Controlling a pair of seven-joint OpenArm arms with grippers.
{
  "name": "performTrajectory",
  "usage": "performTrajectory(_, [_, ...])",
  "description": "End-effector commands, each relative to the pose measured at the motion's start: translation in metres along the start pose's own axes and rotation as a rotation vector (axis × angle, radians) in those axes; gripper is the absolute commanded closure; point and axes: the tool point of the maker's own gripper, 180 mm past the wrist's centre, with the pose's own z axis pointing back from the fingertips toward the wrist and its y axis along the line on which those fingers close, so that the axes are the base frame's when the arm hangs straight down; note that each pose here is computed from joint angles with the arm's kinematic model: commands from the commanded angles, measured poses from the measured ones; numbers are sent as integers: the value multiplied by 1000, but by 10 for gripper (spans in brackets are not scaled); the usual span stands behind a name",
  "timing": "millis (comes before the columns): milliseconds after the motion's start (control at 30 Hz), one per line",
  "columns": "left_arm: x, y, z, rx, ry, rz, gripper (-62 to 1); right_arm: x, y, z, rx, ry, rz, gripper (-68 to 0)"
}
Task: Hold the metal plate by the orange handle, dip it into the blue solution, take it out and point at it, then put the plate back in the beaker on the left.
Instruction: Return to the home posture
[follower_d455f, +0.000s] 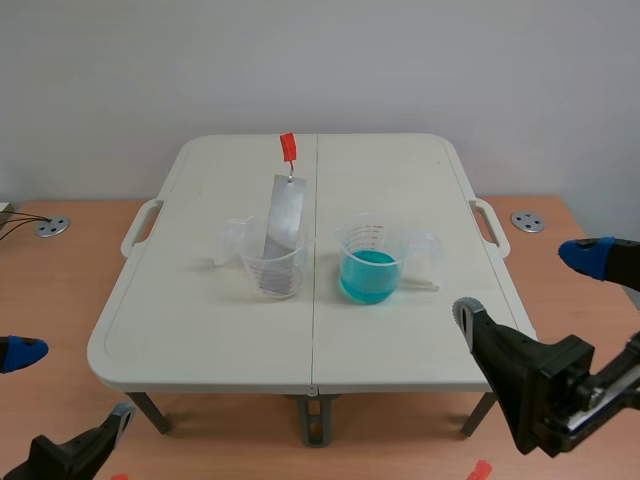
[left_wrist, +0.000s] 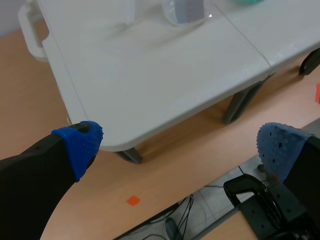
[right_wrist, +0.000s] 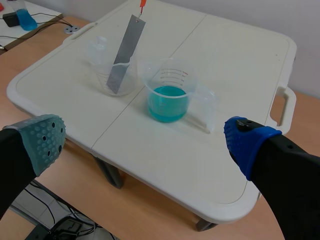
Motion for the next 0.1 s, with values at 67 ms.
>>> performTrajectory(67, [3,1,-1,0,-10,4,-623,12,-2,-1,-1,-38,12,-663])
